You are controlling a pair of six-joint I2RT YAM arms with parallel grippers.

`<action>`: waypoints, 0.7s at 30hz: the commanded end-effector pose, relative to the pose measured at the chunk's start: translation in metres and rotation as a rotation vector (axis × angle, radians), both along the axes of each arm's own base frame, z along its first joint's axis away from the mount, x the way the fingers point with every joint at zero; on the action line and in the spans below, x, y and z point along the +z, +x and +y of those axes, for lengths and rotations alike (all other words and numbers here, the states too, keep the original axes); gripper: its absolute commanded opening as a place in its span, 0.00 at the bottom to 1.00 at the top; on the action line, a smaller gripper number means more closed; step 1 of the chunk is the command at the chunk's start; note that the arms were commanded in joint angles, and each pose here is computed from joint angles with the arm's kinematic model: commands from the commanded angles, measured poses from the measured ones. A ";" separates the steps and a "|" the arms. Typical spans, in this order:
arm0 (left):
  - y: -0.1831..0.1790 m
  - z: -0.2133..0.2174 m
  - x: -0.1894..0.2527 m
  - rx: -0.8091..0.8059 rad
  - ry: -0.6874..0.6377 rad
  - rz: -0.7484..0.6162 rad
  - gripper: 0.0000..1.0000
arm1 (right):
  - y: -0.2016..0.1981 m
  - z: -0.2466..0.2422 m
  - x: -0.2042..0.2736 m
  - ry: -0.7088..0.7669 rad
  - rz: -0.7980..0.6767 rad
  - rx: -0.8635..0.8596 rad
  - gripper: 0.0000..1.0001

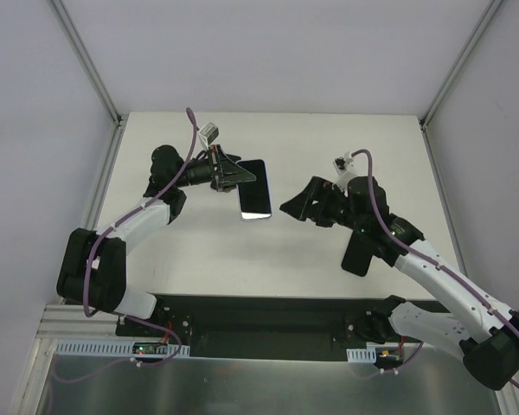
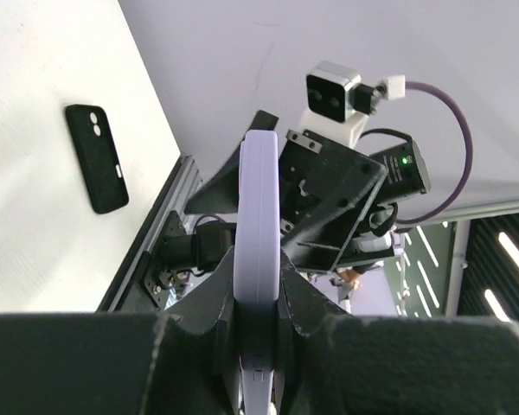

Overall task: Take the phone out of the phone case
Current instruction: Remove the phone case from the phone.

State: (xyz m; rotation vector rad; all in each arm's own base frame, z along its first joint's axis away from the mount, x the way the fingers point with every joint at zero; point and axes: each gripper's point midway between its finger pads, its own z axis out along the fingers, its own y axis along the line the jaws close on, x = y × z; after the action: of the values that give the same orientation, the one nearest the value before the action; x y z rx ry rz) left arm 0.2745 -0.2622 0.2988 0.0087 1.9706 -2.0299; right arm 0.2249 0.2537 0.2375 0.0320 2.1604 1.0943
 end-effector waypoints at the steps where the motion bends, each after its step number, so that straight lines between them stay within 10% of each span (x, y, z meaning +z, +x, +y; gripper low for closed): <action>1: -0.001 0.000 0.022 -0.028 -0.086 -0.073 0.00 | -0.008 0.009 0.033 0.106 -0.057 0.057 0.87; 21: 0.004 -0.001 0.014 -0.022 -0.086 -0.047 0.00 | -0.010 0.016 0.039 0.080 -0.075 0.116 0.87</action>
State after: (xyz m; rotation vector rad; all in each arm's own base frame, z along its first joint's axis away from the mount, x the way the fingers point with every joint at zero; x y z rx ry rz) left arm 0.2827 -0.2649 0.2930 -0.0452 1.9541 -2.1055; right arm 0.2142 0.2649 0.2446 -0.0404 2.1655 1.1867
